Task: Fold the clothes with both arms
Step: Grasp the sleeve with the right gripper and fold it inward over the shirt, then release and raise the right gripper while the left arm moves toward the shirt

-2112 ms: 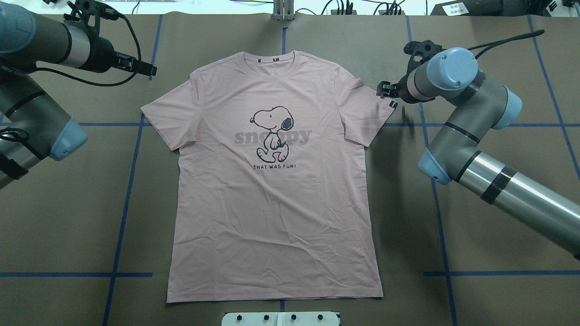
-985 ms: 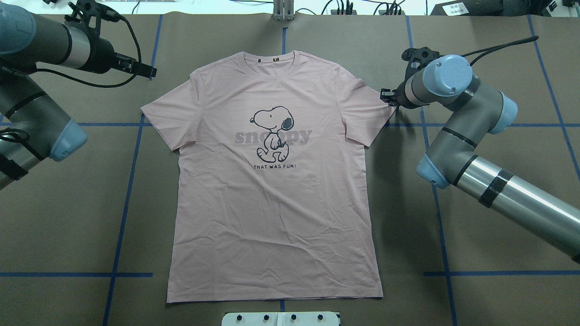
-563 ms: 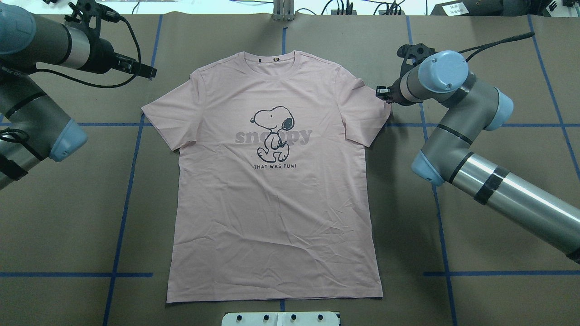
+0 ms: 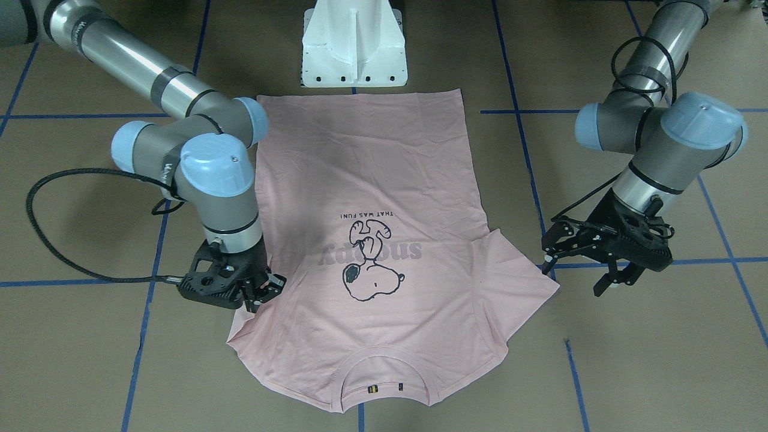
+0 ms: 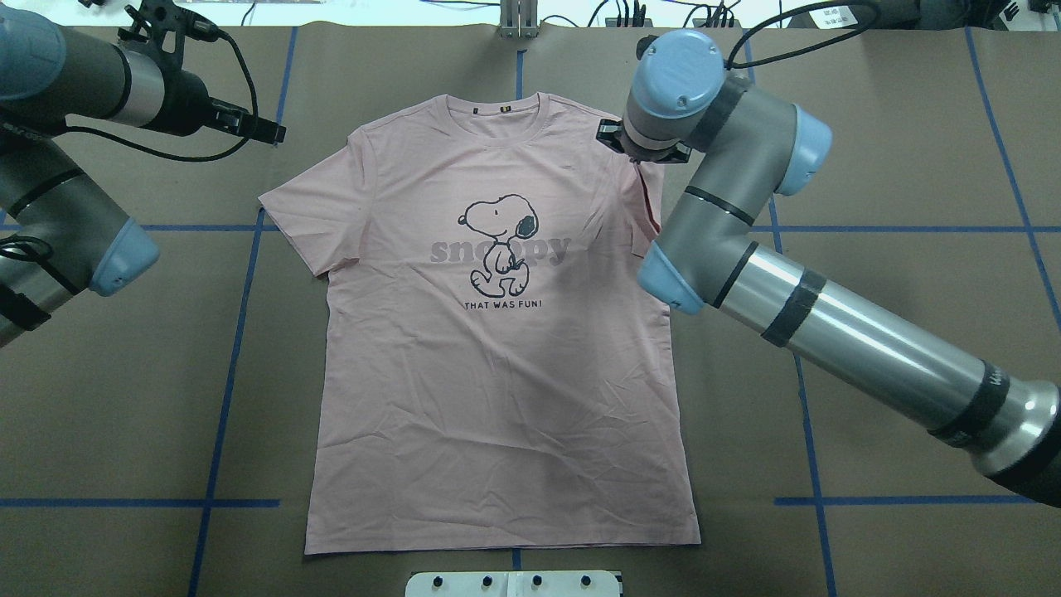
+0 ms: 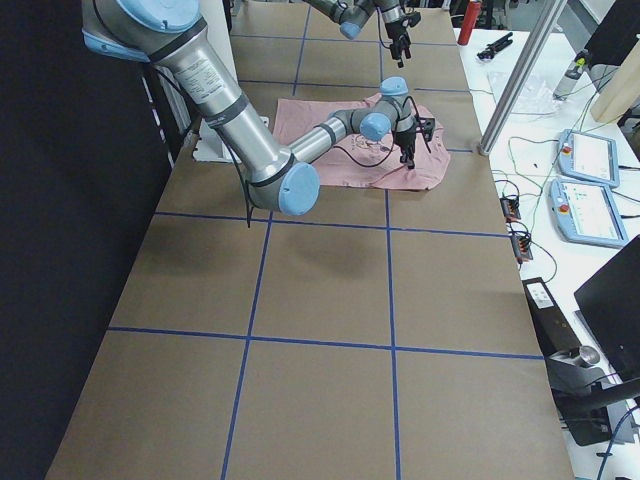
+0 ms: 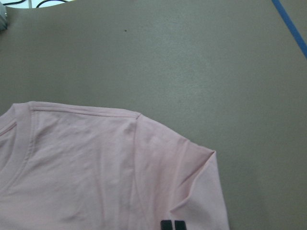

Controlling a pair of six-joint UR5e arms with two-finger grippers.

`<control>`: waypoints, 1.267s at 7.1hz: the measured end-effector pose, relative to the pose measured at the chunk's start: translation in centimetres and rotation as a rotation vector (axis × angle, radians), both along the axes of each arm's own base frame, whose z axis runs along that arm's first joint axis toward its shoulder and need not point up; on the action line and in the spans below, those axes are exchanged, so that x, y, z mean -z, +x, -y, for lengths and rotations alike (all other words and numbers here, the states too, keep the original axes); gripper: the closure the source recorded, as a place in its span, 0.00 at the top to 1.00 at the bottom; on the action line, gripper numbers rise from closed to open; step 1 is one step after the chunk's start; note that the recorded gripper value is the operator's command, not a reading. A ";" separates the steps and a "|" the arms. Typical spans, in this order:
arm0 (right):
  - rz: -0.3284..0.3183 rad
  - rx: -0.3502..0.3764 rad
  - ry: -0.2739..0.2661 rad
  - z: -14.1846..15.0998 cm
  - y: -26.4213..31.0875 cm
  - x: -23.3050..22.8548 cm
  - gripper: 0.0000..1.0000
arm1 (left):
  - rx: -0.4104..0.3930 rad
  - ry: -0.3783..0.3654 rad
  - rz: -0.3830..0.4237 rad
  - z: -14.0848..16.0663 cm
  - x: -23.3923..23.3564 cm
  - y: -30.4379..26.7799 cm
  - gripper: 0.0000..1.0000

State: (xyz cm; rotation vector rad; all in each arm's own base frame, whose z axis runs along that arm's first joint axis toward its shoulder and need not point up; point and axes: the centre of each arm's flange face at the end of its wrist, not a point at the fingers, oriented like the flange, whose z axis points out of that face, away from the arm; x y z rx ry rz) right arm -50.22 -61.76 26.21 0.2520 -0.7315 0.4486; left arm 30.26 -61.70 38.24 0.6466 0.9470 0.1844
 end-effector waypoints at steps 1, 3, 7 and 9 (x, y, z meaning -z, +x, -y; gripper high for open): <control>-0.006 -0.027 -0.005 -0.4 -1.8 1.7 0.09 | 0.001 -0.002 0.000 0.0 -0.1 0.0 1.00; -0.024 -0.045 -0.003 -0.3 -4.2 3.3 1.00 | 0.001 -0.004 0.001 0.0 -0.1 0.0 1.00; -0.005 0.057 -0.003 2.1 -0.1 2.6 1.00 | 0.022 -0.031 0.012 0.3 -1.2 0.1 0.80; -0.011 0.208 0.060 4.0 8.1 -2.5 1.00 | 0.100 -0.112 0.017 0.6 -3.1 1.5 0.69</control>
